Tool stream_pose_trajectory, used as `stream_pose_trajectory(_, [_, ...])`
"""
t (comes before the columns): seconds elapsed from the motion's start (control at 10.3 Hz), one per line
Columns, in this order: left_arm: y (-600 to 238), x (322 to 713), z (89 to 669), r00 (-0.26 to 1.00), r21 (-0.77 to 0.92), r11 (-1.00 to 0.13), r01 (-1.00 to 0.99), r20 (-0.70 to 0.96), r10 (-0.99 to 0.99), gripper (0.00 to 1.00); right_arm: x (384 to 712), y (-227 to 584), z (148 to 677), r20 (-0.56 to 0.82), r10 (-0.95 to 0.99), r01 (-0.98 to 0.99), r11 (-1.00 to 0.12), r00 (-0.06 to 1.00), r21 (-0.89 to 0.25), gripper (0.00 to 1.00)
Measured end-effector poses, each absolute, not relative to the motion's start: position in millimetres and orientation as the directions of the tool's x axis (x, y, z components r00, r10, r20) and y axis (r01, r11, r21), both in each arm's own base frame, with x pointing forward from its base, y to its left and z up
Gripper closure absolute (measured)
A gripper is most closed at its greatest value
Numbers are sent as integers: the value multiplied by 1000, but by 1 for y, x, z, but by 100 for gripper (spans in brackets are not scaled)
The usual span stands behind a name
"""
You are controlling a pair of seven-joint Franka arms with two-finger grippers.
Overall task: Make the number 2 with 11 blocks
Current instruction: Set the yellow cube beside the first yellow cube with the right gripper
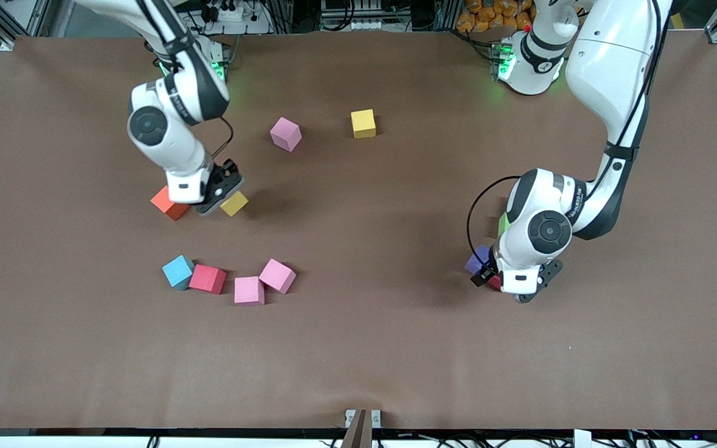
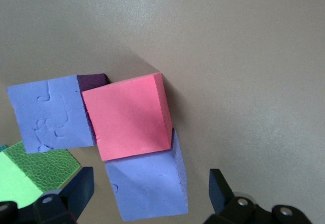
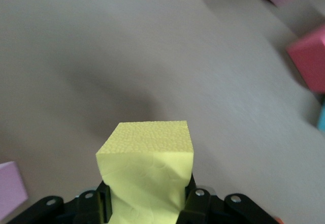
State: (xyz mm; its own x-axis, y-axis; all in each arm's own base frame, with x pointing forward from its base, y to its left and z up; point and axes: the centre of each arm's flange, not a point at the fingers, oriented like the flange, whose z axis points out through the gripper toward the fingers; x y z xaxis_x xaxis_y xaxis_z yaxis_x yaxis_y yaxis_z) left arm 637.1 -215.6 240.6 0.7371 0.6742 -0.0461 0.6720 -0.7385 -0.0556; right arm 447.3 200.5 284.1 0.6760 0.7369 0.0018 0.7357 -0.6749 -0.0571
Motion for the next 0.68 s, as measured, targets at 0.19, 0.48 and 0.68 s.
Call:
stream_pose_trajectory(0.19, [-216,636,238,714,-44,-718,695,-79,696,0,424,257,294,26,816,816,-576,578,-46,47])
stream_pose_trajectory(0.48, [-217,634,225,701,-54,-708,705,-104,706,0,366,341,299,42,911,912,-409,411,-39,47])
stream_pose_trajectory(0.68, [-216,632,216,695,-63,-704,708,-116,710,0,338,369,298,39,939,939,-341,343,-41,47])
